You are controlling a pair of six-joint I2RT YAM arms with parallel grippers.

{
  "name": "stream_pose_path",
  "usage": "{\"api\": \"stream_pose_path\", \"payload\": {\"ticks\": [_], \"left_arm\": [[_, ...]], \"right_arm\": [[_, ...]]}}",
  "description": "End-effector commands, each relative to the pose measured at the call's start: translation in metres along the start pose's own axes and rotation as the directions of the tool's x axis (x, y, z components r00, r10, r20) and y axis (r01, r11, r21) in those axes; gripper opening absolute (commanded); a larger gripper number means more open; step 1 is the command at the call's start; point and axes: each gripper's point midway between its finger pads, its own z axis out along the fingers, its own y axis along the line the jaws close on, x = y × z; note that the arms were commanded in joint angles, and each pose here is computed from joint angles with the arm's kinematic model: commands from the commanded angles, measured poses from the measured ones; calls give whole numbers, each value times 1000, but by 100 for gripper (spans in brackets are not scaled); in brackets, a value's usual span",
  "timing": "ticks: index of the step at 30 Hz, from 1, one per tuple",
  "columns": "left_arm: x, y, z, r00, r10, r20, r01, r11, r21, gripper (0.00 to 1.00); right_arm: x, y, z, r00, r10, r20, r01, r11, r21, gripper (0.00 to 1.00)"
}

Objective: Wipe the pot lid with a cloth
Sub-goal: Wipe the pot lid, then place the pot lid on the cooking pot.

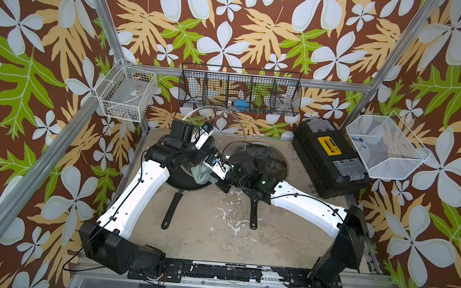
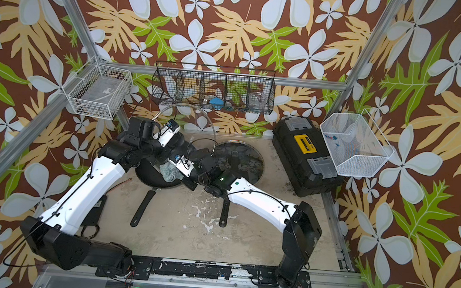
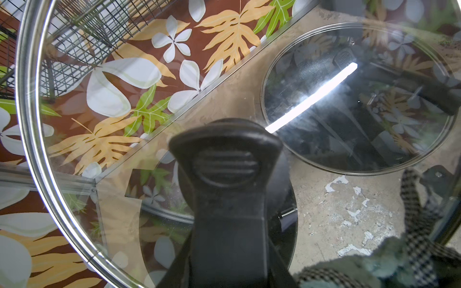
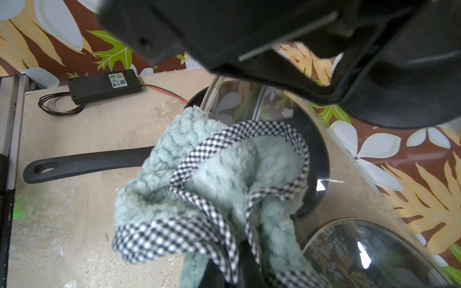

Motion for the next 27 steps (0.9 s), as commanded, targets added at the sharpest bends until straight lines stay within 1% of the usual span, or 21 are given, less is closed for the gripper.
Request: {"api": "stream_pose_path", "payload": {"ticks": [1,7,10,12,14,17,21,27], "left_arm": [[-27,8,-6,993,-1,116,5,1000,-31,0],[-14,4,-2,996,7,93,-4,1000,-31,0],[-5,5,2,997,-26,69,29,999,-38,0],[1,6,5,997,-55,55,58,997,-46,0],[9,10,9,994,-103,35,105,993,-59,0],[21,22,15,980,-198,0,197,975,-105,0],[40,25,27,951,-291,-102,276,951,-137,0],[62,18,39,914,-334,-230,313,942,-124,0]], "right_arm": [[-1,-24,-11,1000,-3,-7,4,996,88,0],[-1,-86,-49,998,47,34,-53,973,223,0],[-7,-107,-71,995,66,74,-84,959,271,0],[-10,-114,-83,991,82,107,-109,953,284,0],[-10,-112,-86,989,87,117,-117,954,277,0],[-7,-101,-82,988,104,114,-127,967,220,0],[-4,-81,-73,990,93,106,-110,981,161,0],[-4,-63,-63,994,71,84,-80,991,108,0]]}}
